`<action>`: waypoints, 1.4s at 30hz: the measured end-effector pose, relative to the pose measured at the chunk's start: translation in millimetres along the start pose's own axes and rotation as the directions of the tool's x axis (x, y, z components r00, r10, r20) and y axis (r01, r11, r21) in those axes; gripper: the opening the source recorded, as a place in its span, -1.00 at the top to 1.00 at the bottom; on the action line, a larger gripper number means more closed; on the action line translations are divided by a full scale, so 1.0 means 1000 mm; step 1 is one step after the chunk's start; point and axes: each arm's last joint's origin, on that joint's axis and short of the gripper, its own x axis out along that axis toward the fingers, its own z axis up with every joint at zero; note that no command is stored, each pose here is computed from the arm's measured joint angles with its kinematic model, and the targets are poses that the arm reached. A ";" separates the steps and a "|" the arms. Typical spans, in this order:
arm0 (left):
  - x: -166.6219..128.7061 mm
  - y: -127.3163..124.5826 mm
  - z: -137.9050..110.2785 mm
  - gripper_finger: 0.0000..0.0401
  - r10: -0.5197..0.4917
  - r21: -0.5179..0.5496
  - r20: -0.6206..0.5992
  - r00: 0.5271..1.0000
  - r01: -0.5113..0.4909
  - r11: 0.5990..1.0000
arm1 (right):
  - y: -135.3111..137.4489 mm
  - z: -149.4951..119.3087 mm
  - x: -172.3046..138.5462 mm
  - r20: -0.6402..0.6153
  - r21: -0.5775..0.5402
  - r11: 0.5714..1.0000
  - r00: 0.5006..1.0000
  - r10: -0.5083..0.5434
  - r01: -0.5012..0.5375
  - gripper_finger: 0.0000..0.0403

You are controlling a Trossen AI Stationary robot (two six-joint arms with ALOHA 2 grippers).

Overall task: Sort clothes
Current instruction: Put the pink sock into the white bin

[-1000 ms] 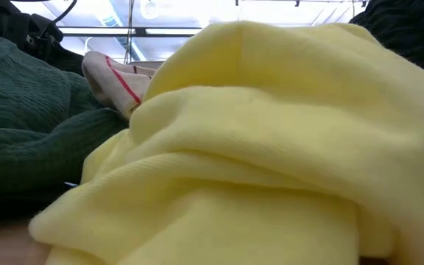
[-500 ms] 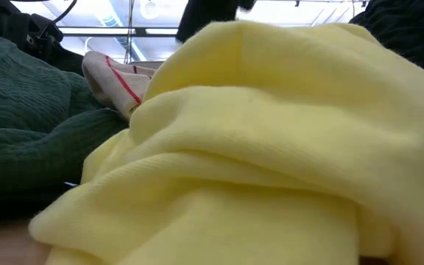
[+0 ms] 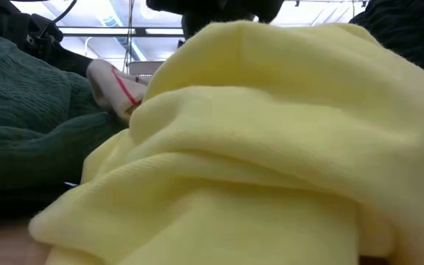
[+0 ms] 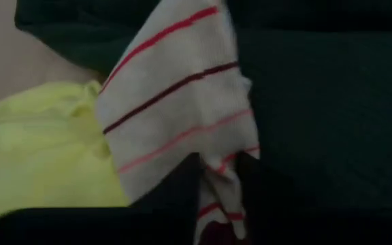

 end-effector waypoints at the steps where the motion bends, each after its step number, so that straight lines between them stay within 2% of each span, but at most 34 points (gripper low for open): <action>1: 0.000 0.000 0.000 0.31 0.000 0.000 0.000 1.000 0.000 1.000 | -0.001 0.000 -0.002 0.001 0.006 1.000 1.000 -0.001 0.001 0.77; 3: 0.000 0.000 0.000 0.31 0.000 0.000 0.001 1.000 0.000 1.000 | -0.003 0.002 -0.010 0.020 0.021 1.000 1.000 0.000 0.000 0.93; 9: 0.000 0.000 0.000 0.31 0.000 0.000 0.000 1.000 0.000 1.000 | -0.008 0.010 -0.053 0.116 0.035 0.999 0.993 -0.013 0.009 0.98; 14: 0.000 0.000 0.000 0.31 -0.001 0.000 0.000 1.000 0.001 1.000 | -0.016 0.014 -0.111 0.241 0.089 0.991 0.964 -0.115 0.096 0.98; 22: 0.000 0.000 0.000 0.31 0.000 0.000 0.000 1.000 0.000 1.000 | -0.054 0.006 -0.208 0.431 0.200 0.938 0.834 -0.345 0.284 0.99; 26: 0.000 0.000 0.000 0.31 0.000 0.000 0.000 1.000 0.000 1.000 | -0.082 -0.004 -0.239 0.467 0.239 0.907 0.778 -0.420 0.346 0.99; 29: 0.000 0.000 0.000 0.31 0.000 0.000 0.000 1.000 0.000 1.000 | -0.106 -0.012 -0.251 0.452 0.284 0.875 0.751 -0.482 0.391 0.99; 36: 0.000 0.000 0.000 0.31 0.000 0.000 0.000 1.000 0.000 1.000 | -0.164 -0.030 -0.255 0.347 0.424 0.780 0.713 -0.610 0.461 0.91; 39: 0.000 0.000 0.000 0.31 0.000 0.000 0.000 1.000 0.000 1.000 | -0.182 -0.039 -0.254 0.298 0.467 0.753 0.719 -0.628 0.465 0.83; 42: 0.000 0.000 0.000 0.31 0.000 0.000 0.000 1.000 0.000 1.000 | -0.195 -0.049 -0.252 0.252 0.470 0.757 0.753 -0.608 0.453 0.69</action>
